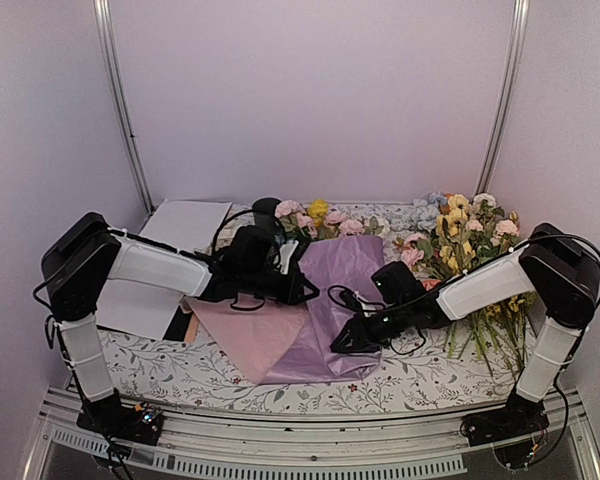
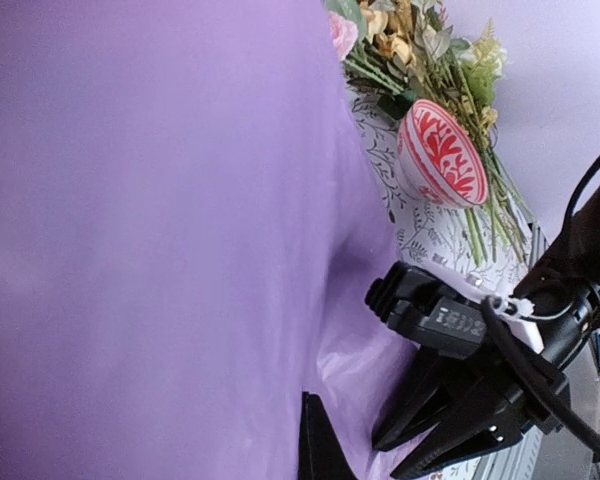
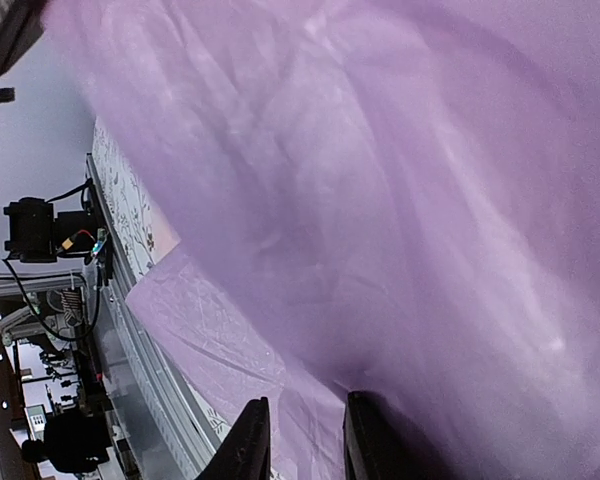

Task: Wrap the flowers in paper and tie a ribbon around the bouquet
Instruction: Press the fold line of the 2/3-folded wrapping paper.

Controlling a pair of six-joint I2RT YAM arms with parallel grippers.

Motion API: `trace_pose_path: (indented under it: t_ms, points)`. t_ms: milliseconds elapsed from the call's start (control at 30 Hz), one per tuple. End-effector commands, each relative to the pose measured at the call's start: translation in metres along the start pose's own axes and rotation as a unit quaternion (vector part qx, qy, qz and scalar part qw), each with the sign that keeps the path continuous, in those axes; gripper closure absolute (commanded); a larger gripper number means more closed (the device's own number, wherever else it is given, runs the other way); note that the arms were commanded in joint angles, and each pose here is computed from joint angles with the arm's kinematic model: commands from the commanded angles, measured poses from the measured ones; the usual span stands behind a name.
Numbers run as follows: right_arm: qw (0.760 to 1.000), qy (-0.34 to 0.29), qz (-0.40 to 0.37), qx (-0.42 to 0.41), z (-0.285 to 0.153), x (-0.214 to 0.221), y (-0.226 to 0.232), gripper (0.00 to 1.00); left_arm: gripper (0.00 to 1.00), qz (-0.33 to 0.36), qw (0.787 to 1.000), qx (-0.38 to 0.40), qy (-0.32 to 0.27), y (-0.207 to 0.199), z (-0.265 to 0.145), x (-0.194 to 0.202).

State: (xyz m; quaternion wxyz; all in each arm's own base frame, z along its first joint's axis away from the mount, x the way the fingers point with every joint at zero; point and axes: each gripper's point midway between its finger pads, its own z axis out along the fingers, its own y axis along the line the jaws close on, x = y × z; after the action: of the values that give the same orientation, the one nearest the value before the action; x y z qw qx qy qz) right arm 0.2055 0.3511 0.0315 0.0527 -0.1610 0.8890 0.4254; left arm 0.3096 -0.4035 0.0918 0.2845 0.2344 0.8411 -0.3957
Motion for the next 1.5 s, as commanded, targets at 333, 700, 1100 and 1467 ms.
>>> trace_pose_path:
  t_ms: [333,700,1100,1467]
  points:
    - [1.0,-0.005,0.007,0.029,-0.03,0.021,-0.016,0.7,1.0,0.008,0.996,-0.066,0.066,0.081,0.014,0.014]
    - [0.996,-0.024,-0.082,0.028,-0.06,0.009,0.022,0.7,1.0,0.032,0.995,-0.074,0.054,0.082,0.01,-0.008]
    - [0.998,0.023,-0.051,0.011,-0.014,0.026,0.005,0.8,1.0,0.062,0.99,-0.118,0.049,0.092,0.007,-0.036]
    - [0.993,0.073,-0.008,0.087,0.002,0.069,-0.048,0.85,1.0,0.047,0.986,-0.146,0.057,0.114,0.012,-0.035]
